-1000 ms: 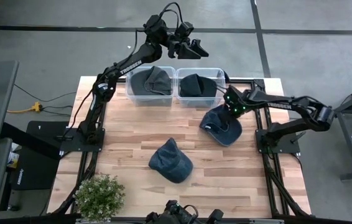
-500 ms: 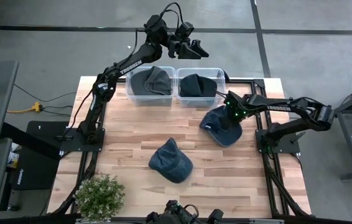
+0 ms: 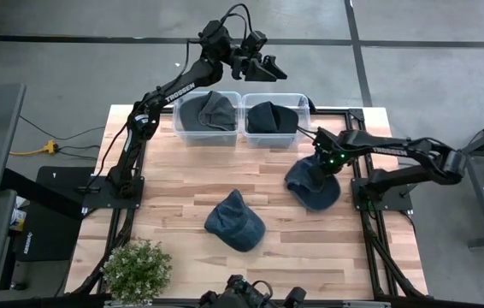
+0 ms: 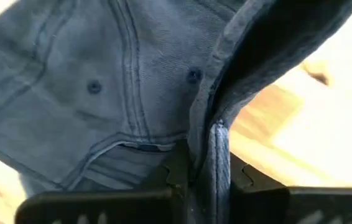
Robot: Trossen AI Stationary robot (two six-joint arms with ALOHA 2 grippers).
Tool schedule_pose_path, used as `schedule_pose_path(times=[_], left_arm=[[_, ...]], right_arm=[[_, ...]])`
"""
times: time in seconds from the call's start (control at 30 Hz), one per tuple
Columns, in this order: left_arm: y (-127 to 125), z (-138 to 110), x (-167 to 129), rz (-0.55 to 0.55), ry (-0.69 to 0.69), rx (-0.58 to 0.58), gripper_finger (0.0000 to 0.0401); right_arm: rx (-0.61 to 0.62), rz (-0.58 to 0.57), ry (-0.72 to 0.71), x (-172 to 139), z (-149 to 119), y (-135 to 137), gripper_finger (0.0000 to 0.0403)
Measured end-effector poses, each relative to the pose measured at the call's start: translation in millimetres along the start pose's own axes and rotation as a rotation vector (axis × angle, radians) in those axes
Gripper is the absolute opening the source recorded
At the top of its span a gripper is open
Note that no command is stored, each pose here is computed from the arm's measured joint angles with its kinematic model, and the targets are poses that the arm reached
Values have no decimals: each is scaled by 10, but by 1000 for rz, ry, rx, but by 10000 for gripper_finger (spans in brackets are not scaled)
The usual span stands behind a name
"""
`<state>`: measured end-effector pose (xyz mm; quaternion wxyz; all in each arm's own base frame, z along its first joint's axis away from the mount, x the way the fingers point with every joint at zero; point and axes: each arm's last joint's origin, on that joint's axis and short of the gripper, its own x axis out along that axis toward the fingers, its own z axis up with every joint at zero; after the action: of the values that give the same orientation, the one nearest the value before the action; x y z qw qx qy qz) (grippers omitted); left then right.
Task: Pick & Place hat
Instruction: Put the top blue cap into the right transparent bin
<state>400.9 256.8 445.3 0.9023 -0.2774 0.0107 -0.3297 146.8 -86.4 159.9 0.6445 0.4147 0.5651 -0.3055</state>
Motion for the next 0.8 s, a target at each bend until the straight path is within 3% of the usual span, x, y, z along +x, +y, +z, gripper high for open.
schedule_pose_path(times=[0.17, 0.37, 0.8], left_arm=[[0, 1, -2, 0, 0, 0, 286], [0, 1, -2, 0, -1, -8, 286], [11, 16, -48, 10, -6, -9, 286]], right_arm=[[-6, 4, -20, -202, -173, -26, 28], [-78, -65, -93, -672, -296, 5, 28], [-439, -283, -326, -1746, -165, 237, 28]])
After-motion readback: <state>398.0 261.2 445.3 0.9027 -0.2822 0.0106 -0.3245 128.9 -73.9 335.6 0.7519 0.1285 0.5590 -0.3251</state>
